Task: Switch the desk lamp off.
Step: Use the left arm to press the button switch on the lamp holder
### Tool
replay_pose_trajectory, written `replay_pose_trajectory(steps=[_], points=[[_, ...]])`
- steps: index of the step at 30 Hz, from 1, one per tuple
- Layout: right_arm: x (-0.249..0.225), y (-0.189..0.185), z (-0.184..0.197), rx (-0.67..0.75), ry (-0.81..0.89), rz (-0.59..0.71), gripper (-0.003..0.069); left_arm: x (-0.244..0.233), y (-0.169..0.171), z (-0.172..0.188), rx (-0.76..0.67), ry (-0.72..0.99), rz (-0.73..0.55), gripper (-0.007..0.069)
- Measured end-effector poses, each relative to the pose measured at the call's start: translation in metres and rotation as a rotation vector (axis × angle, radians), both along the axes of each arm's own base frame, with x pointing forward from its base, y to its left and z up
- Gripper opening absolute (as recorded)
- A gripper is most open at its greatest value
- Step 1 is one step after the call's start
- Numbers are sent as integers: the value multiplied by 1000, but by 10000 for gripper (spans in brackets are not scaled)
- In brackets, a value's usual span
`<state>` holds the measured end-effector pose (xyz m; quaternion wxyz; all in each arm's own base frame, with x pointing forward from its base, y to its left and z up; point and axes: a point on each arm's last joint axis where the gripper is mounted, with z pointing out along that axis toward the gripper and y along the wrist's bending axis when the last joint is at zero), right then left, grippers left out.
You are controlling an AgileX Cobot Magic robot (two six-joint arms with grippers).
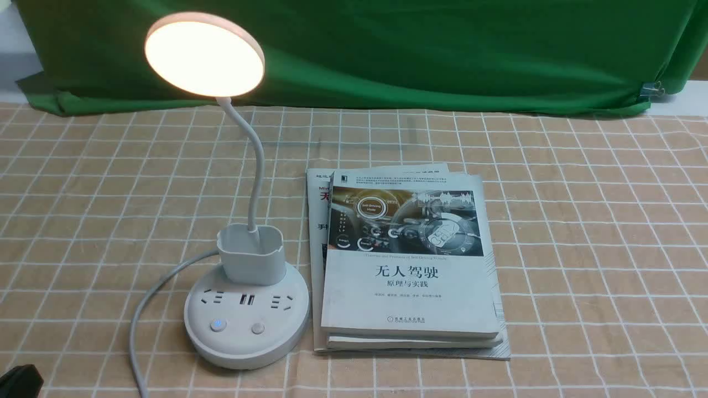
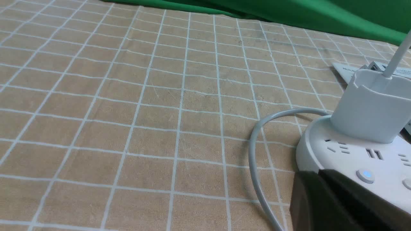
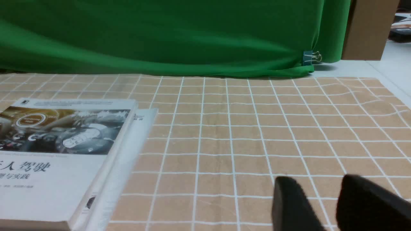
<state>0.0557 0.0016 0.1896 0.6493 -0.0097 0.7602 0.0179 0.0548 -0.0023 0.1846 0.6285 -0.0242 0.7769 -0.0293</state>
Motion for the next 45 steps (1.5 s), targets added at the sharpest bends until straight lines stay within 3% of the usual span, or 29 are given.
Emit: replay_pose_trajectory(steps=[31,35,40,45], points=[[0,0,0,0,0,0,239,0,0,2,-16,-20,-22,6],[0,0,0,0,0,0,239,1,-3,8,-213,-77,0,6],[0,0,0,0,0,0,239,2,-5,18,-674,-166,24,6],[0,0,0,0,0,0,239,2,-1,22,-775,-219,54,6]])
